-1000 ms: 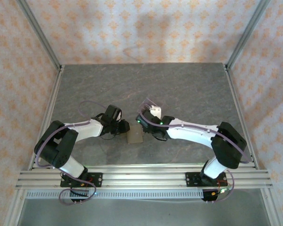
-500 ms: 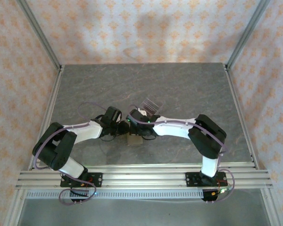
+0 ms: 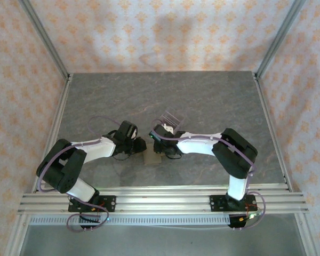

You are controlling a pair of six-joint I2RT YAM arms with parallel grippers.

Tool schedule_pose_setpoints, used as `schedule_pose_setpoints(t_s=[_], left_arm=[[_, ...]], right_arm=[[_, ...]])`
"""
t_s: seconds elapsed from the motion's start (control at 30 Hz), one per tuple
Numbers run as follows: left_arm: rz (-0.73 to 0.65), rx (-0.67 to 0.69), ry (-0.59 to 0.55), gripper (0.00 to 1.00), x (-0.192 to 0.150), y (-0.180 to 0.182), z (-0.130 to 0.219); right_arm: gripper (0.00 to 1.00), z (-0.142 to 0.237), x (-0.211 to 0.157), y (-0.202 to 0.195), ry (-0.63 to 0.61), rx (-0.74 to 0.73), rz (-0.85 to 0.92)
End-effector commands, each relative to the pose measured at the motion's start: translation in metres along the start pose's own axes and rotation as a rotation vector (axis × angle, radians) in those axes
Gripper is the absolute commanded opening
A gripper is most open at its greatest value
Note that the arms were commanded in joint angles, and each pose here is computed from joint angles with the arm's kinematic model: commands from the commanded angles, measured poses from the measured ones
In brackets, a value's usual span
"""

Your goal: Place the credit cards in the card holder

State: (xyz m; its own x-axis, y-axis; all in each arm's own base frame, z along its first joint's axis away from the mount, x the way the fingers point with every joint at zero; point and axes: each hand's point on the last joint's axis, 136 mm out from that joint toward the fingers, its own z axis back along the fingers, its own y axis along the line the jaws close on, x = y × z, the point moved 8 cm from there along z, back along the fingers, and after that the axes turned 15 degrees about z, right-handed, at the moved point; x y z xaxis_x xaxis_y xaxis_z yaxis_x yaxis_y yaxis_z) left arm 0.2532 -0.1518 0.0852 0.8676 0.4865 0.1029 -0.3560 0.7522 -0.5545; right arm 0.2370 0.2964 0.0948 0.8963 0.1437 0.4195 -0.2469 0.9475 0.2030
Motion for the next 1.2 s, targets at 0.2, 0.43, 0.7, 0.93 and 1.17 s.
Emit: schedule_pose_setpoints(t_s=[0.2,0.43,0.7,0.93,1.17], left_arm=[[0.002,0.091,0.041,0.22,-0.013,0.020,-0.002],[0.017,0.088,0.049,0.22,-0.015,0.025,-0.009],[0.028,0.092,0.050,0.22,-0.017,0.030,-0.011],[0.031,0.095,0.051,0.22,-0.017,0.031,-0.013],[0.030,0.092,0.054,0.22,-0.019,0.029,-0.014]], right_arm=[[0.41,-0.011,-0.010,0.013,0.048,0.187,0.009],[0.39,-0.010,-0.006,0.026,0.043,0.298,0.036],[0.29,-0.005,-0.005,0.032,0.031,0.365,0.040],[0.20,0.008,-0.002,0.030,0.001,0.346,0.048],[0.08,0.018,0.002,0.034,-0.022,0.374,0.055]])
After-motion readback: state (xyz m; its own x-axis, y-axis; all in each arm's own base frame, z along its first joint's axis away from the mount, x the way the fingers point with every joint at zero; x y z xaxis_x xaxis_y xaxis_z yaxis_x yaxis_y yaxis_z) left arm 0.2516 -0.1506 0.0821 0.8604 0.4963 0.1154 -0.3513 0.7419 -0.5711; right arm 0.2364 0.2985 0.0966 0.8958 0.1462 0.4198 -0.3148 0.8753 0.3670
